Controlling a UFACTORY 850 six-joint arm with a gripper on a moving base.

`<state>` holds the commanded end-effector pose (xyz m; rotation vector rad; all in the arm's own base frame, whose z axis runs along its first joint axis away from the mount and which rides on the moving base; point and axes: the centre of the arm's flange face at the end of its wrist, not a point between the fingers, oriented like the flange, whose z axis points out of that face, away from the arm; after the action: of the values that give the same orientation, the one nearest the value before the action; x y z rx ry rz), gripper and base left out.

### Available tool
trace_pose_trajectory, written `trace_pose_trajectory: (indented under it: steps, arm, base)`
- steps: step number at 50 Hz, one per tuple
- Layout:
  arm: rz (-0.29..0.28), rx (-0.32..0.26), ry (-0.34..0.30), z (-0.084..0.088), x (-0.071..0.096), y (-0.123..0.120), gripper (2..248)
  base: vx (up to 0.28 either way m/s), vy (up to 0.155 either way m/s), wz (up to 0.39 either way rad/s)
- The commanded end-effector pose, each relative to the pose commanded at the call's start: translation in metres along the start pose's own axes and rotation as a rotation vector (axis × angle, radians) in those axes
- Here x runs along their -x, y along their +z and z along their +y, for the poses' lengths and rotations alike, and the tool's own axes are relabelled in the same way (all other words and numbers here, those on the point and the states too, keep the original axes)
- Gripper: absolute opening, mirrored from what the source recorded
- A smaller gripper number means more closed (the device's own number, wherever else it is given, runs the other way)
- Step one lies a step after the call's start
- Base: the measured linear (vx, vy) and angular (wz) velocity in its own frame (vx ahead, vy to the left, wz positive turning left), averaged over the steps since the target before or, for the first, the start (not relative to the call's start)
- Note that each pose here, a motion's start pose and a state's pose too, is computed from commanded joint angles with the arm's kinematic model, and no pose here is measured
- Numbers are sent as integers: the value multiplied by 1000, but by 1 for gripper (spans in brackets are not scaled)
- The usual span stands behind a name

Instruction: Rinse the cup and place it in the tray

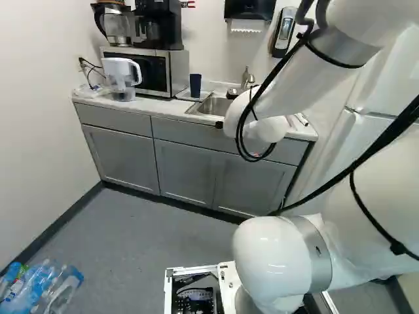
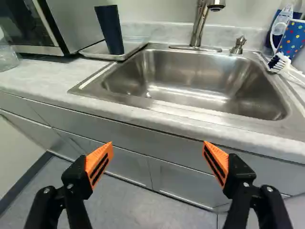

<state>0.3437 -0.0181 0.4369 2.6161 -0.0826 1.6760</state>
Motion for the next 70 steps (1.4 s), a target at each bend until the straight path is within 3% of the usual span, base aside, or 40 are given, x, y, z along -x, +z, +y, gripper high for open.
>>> trace_pose_trajectory:
  steps: [18, 37, 70]
  arm:
    - [41, -22, -11, -6, 40, -12, 247]
    - [73, -41, -19, -10, 71, -25, 247]
    - [99, -58, -24, -13, 95, -37, 247]
  base:
    - [0, 0, 0]
    - [0, 0, 0]
    - [0, 0, 0]
